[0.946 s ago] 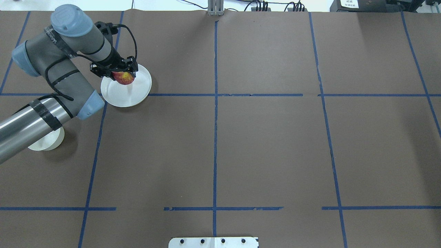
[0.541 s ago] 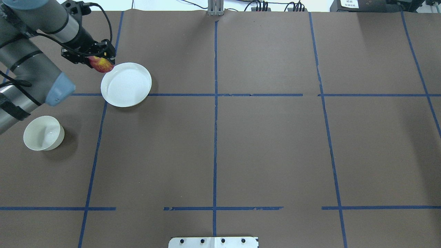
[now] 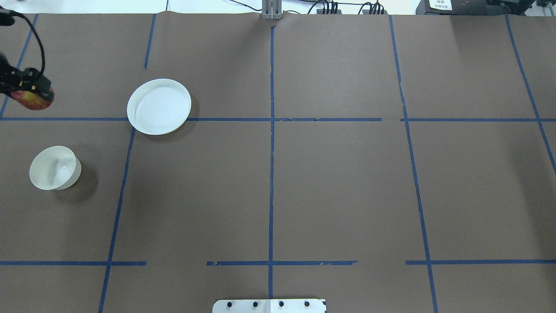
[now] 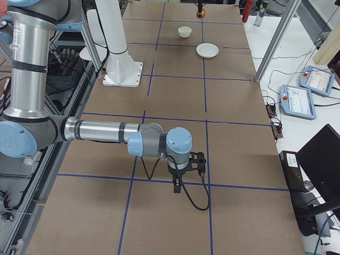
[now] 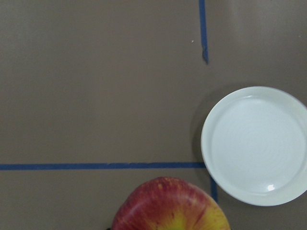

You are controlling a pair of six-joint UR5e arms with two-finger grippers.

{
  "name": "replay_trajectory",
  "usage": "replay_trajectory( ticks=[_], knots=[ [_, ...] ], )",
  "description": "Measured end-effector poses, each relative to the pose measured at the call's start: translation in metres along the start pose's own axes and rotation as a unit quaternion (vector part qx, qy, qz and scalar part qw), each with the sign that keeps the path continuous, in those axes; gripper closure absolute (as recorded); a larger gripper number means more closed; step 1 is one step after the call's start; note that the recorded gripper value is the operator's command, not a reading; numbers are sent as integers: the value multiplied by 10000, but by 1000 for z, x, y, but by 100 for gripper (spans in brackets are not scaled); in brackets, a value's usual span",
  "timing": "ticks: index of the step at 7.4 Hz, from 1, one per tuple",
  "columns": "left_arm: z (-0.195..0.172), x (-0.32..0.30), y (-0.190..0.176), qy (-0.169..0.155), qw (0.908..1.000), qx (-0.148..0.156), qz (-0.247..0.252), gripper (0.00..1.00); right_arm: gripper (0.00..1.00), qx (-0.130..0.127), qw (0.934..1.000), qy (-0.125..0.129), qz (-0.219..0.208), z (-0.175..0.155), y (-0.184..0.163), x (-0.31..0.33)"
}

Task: Move apple from plate to bowl
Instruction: 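Lift the apple with the left gripper and carry it toward the white bowl, then lower the apple into the white bowl and open the left gripper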

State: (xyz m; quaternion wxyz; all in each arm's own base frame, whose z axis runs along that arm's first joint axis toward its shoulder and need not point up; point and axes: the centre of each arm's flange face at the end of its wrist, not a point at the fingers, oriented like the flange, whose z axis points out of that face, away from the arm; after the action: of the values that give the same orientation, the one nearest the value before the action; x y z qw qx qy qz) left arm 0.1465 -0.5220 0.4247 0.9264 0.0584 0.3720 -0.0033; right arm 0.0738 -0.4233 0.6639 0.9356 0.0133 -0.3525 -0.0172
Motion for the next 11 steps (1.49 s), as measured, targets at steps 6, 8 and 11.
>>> replay_trajectory(
  ticks=[6,8,11],
  knots=[
    [100,-59,86,418,9953,415,-767,84,0,2,10000,0,-2,0,0,0],
    [128,-46,100,536,9939,368,-894,83,0,1,10000,0,0,0,0,0],
    [144,-30,113,559,9943,215,-878,17,0,2,10000,0,-2,0,0,0]
  ],
)
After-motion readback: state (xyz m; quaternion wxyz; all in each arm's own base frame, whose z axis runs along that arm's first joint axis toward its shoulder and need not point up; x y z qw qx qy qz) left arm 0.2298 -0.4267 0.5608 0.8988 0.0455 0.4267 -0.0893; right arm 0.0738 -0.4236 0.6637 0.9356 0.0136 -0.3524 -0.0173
